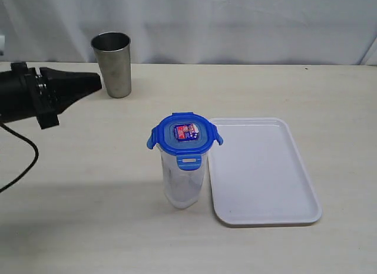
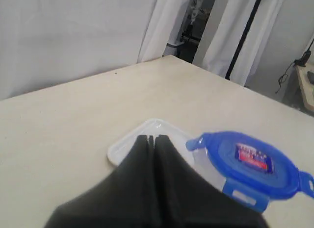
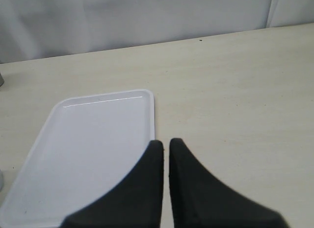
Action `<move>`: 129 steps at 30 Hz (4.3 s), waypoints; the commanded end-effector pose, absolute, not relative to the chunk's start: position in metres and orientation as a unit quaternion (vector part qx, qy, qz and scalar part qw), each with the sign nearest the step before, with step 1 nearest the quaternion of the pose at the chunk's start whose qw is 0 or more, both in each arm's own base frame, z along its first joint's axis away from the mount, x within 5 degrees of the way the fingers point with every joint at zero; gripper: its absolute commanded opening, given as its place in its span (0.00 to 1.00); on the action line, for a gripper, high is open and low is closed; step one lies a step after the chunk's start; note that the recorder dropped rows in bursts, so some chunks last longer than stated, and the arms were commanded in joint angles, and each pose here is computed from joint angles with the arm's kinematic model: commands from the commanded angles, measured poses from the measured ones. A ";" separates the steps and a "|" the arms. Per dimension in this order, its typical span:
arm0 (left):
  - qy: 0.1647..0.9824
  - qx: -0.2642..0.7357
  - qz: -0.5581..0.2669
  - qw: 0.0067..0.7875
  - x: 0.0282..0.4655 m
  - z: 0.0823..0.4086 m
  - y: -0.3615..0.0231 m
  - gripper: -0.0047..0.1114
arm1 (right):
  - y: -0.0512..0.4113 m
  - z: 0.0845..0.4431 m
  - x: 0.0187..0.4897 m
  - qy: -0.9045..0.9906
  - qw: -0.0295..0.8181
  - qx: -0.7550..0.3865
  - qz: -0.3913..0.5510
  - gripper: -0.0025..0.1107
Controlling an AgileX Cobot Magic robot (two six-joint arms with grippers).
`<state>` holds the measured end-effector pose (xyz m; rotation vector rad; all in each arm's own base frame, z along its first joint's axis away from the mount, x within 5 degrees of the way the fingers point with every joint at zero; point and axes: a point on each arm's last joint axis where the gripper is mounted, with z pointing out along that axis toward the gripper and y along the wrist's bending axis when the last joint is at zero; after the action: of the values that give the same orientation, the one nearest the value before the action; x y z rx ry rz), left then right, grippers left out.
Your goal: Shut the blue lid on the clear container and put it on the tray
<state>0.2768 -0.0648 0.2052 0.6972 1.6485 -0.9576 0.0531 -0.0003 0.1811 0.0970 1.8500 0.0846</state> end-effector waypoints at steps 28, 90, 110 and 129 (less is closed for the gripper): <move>0.612 0.453 -0.344 0.550 0.273 0.168 -0.101 0.04 | 0.007 0.247 0.047 0.533 0.820 0.073 0.194 0.06; 0.615 0.456 -0.337 0.548 0.277 0.134 -0.119 0.04 | 0.070 0.148 0.153 0.759 0.504 -0.282 0.299 0.06; 0.594 0.469 -0.325 0.567 0.275 0.143 -0.129 0.04 | 0.070 0.149 0.153 0.757 0.505 -0.284 0.301 0.06; 0.596 0.485 -0.350 0.536 0.269 0.143 -0.122 0.04 | 0.070 0.148 0.153 0.760 0.503 -0.286 0.295 0.06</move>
<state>0.2713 -0.1171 0.1403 1.1658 1.4270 -0.8176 0.1525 0.0701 0.1482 -0.6855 1.8366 0.7228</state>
